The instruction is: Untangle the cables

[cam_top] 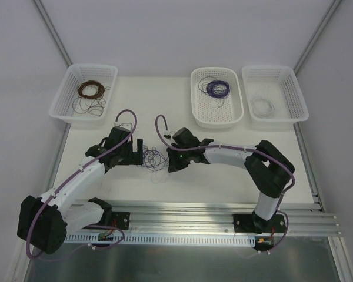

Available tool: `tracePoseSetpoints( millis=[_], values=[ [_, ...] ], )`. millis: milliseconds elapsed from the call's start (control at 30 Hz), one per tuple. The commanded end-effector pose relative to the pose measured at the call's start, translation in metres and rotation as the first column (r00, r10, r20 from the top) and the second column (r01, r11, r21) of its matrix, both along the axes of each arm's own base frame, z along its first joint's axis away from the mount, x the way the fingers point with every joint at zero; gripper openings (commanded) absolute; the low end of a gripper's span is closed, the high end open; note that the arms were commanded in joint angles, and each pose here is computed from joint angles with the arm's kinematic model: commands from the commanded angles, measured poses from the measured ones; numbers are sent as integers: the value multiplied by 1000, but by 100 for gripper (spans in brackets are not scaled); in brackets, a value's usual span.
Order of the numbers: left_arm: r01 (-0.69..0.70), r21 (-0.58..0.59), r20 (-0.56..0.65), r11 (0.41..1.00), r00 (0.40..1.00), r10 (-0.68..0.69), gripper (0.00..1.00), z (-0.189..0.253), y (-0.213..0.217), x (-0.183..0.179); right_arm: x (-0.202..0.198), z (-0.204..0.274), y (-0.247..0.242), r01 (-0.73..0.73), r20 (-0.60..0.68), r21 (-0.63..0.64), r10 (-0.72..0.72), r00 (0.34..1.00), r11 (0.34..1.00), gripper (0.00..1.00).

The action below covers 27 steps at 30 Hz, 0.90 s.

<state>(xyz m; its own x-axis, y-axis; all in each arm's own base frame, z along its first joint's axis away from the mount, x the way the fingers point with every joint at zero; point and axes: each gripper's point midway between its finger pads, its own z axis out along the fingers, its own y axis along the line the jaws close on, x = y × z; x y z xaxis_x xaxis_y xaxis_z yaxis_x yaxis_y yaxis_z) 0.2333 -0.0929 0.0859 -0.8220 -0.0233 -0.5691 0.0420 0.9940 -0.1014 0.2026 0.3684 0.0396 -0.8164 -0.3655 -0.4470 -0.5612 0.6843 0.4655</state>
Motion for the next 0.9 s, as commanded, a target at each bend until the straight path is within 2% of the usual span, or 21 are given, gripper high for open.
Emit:
tracePoseSetpoints(
  millis=[0, 133, 367, 633, 800, 867],
  values=[
    [-10, -17, 7, 1000, 1000, 10, 99, 9, -1, 5, 8, 46, 6, -38, 97, 40, 34, 995, 998, 1],
    [-14, -15, -3, 1000, 1000, 14, 99, 8, -1, 5, 10, 77, -16, -54, 158, -48, 61, 986, 997, 1],
    [-40, -61, -25, 997, 999, 39, 99, 9, -9, 6, 16, 163, -45, -60, 331, -80, 84, 940, 995, 1],
    [-108, -111, -108, 988, 989, 96, 99, 1, -24, 15, 8, 277, -83, -37, 541, 37, 11, 841, 999, 1],
    [-143, -94, -169, 985, 978, 125, 93, -14, -31, 28, 4, 308, -105, 2, 604, 86, -53, 795, 996, 1],
    [-149, -98, -177, 984, 975, 130, 87, -15, -34, 34, 1, 319, -113, 11, 625, 100, -71, 777, 995, 1]
  ],
)
